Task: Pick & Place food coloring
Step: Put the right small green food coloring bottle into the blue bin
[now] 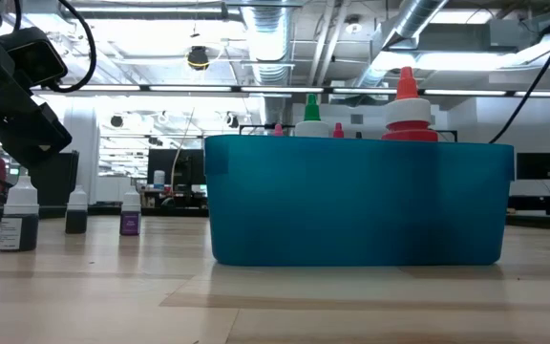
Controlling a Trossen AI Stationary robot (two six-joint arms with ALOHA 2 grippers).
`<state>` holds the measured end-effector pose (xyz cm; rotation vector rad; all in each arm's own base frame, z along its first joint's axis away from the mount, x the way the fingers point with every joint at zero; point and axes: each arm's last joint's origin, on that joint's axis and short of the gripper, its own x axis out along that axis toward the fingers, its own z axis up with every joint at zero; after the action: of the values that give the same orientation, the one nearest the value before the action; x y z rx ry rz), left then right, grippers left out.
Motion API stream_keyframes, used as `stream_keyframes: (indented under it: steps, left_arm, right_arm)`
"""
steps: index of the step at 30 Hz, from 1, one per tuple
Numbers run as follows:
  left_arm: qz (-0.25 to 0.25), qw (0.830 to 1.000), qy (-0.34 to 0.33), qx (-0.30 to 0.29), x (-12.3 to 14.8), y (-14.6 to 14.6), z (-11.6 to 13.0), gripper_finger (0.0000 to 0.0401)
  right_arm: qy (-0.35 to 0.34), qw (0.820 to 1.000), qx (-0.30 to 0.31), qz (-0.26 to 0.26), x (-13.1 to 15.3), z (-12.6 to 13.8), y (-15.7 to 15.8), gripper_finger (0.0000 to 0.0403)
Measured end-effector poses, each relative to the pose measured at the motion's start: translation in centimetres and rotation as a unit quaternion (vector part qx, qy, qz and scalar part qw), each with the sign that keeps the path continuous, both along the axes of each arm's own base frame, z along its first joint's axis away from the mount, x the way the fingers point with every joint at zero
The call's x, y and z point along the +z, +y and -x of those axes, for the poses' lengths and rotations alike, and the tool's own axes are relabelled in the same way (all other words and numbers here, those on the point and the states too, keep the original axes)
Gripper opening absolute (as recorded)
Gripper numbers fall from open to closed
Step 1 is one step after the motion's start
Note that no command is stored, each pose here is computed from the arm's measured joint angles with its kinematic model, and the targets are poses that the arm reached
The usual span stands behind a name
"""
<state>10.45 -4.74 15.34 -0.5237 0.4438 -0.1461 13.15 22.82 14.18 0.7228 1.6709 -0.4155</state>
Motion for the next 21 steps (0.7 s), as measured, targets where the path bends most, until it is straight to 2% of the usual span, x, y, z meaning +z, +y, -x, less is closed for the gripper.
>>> stream_keyframes:
  steps: [11, 21]
  left_arm:
    - [0.001, 1.0, 0.001, 0.001, -0.01, 0.0, 0.0, 0.0165]
    - [0.002, 1.0, 0.0, 0.001, 0.0, 0.0, 0.0, 0.0165]
  right_arm:
    - [-0.001, 1.0, 0.0, -0.003, -0.68, -0.24, 0.4, 0.0099]
    - [-0.005, 1.0, -0.015, 0.014, -0.71, -0.18, 0.22, 0.0099]
